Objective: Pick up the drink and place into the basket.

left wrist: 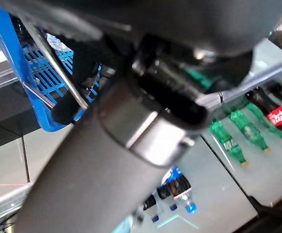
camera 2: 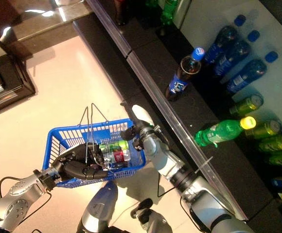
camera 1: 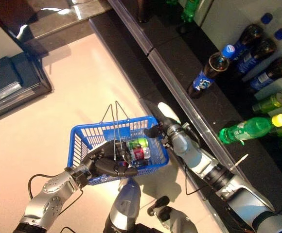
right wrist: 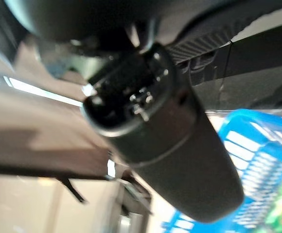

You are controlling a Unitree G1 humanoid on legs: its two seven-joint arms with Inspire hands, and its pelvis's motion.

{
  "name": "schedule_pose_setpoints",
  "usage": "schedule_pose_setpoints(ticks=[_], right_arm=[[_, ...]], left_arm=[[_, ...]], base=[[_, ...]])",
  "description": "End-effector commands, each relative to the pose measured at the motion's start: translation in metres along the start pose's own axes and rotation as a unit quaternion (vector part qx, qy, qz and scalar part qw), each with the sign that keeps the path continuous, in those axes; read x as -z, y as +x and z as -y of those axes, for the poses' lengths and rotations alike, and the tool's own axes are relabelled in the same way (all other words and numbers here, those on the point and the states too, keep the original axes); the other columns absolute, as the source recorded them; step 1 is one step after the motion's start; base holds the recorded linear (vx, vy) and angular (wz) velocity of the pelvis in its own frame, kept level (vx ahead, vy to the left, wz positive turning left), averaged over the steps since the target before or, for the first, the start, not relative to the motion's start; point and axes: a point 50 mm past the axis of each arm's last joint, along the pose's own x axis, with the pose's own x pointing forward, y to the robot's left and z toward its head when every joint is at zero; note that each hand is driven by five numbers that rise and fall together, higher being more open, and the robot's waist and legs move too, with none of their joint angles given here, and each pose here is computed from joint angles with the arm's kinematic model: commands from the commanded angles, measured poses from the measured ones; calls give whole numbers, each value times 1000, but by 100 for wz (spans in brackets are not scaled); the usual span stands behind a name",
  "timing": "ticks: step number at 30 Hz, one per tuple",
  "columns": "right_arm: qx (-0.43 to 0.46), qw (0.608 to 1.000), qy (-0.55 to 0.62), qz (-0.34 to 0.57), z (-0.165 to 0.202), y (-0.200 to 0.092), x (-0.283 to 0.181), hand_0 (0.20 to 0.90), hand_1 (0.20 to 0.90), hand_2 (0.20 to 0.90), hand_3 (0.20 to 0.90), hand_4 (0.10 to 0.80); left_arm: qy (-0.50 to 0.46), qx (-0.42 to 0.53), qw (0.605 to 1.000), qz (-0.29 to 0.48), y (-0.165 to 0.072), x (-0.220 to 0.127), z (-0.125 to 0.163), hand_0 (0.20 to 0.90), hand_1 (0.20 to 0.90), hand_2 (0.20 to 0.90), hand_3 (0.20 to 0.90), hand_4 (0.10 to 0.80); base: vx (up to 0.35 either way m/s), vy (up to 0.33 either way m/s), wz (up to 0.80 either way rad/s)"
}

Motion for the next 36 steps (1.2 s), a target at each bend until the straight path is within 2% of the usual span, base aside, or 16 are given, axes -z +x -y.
schedule_pose_setpoints(ticks=[1,4,5,8,15,19,20,22,25,26,27,29,33,35,36], right_arm=[[2,987,68,146,16,-14,-45,900,900,900,900,800],[-2,984,96,150,16,-18,-44,900,900,900,900,800],[-8,974,168,150,14,-27,-36,900,900,900,900,800],[-6,968,215,128,9,-35,-18,900,900,900,900,800],[-51,951,306,6,-32,-70,45,900,900,900,900,800],[-88,929,345,-106,-69,-102,89,900,900,900,900,800],[-88,928,346,-109,-70,-103,90,900,900,900,900,800],[-104,903,374,-184,-89,-123,118,900,900,900,900,800],[-108,875,395,-258,-106,-141,141,900,900,900,900,800],[-96,843,419,-322,-119,-157,159,900,900,900,900,800],[-90,830,422,-354,-125,-168,172,900,900,900,900,800],[-88,826,422,-363,-127,-171,174,900,900,900,900,800],[-66,774,403,-484,-139,-216,212,900,900,900,900,800],[-53,740,398,-539,-144,-238,222,900,900,900,900,800],[-46,712,398,-578,-148,-258,229,900,900,900,900,800]], left_arm=[[73,146,921,353,-1,-100,51,300,300,300,200,100],[71,130,925,349,-1,-96,46,300,300,300,200,100],[67,80,934,341,-5,-84,32,300,300,300,200,100],[60,13,942,330,-11,-67,16,300,300,300,200,100],[22,-188,938,289,-31,-14,-19,300,300,300,200,100],[-46,-329,911,244,-51,35,-37,300,300,300,200,100],[-49,-333,910,244,-51,36,-38,300,300,300,200,100],[-94,-407,886,202,-61,66,-46,300,300,300,200,100],[-140,-463,861,154,-65,95,-50,300,300,300,200,100],[-148,-499,848,102,-69,117,-49,300,300,300,200,100],[-158,-510,842,77,-72,130,-47,300,300,300,200,100],[-160,-512,841,72,-72,133,-47,300,300,300,200,100],[-213,-547,809,-3,-83,170,-39,300,300,300,200,100],[-233,-567,789,-39,-88,184,-34,300,300,300,200,100],[-240,-577,778,-62,-94,195,-30,300,300,300,200,100]], base=[[25,-5,-16],[23,-11,-16],[30,-13,-5],[14,-9,-20],[5,-3,-28],[-14,0,-37],[-11,23,-42],[-7,32,-41],[5,6,-32],[32,-11,-20],[36,-11,-15],[25,-7,-18],[39,-11,-6],[17,-6,0],[0,0,0]])
